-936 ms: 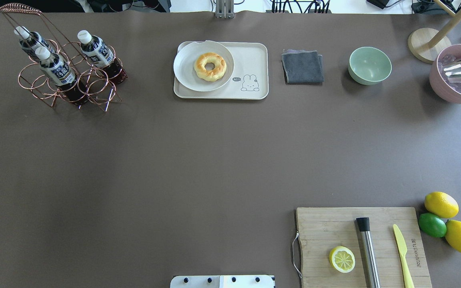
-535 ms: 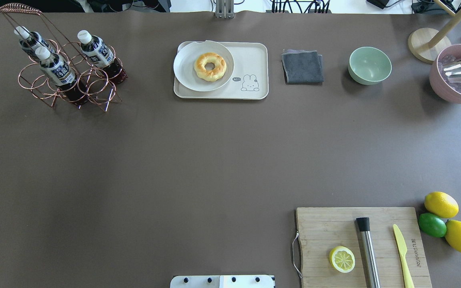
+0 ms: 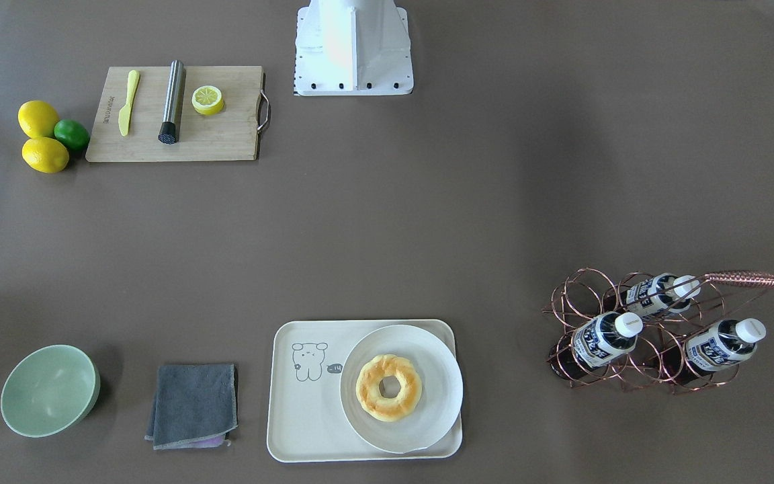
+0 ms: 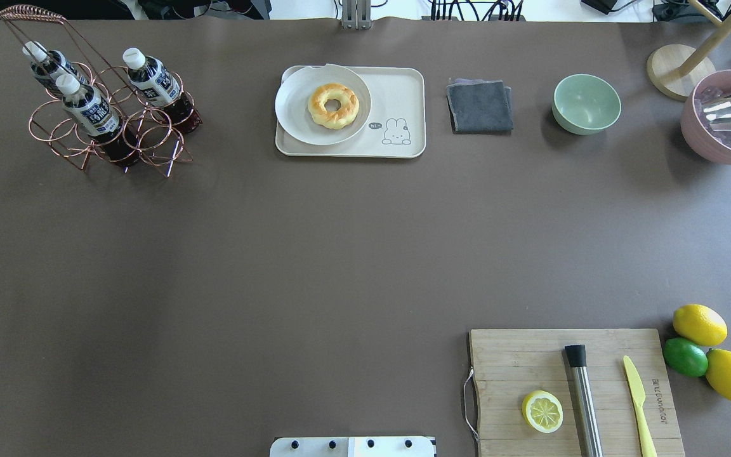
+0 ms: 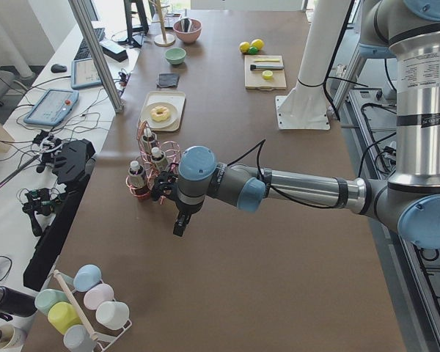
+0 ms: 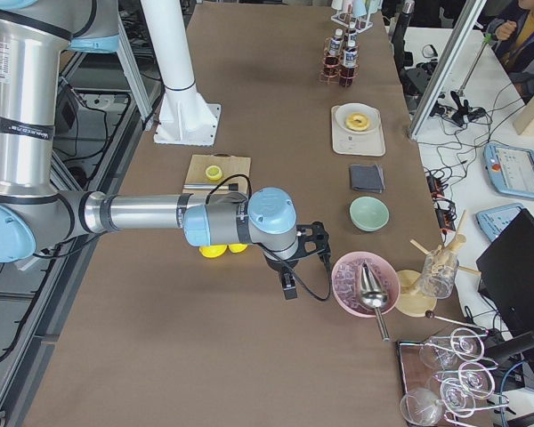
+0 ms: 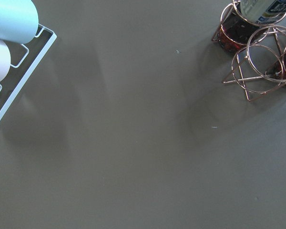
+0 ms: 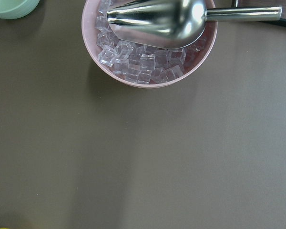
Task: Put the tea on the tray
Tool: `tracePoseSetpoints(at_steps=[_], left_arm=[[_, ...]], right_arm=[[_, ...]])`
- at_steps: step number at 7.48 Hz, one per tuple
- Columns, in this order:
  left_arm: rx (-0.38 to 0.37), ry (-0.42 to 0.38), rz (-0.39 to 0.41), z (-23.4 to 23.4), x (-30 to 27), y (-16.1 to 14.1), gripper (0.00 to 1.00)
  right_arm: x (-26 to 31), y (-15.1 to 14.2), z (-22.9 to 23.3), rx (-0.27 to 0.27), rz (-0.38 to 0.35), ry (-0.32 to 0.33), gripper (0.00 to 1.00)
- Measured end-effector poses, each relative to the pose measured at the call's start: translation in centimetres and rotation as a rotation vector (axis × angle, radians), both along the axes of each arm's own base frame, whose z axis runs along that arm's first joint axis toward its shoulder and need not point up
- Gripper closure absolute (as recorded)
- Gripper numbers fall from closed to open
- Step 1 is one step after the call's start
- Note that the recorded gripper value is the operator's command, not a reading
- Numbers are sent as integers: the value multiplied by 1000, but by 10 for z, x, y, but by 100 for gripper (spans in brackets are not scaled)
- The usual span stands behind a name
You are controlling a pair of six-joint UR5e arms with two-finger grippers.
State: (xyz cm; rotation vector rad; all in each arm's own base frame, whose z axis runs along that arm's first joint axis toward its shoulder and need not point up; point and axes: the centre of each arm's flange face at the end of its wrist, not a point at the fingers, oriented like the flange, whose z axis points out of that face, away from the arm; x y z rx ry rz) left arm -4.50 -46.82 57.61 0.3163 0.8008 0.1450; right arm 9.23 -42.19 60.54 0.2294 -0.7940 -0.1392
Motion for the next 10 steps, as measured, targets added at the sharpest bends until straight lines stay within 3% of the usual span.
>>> tracePoseSetpoints(at_steps=[5,10], left_arm=[[-67,19,-65,1,-6,5,3],[-51,24,-69,-6,-6,7,3]], right_arm=[[-2,2,2,3,-3,0,0],[-2,2,7,12,-5,2,0]])
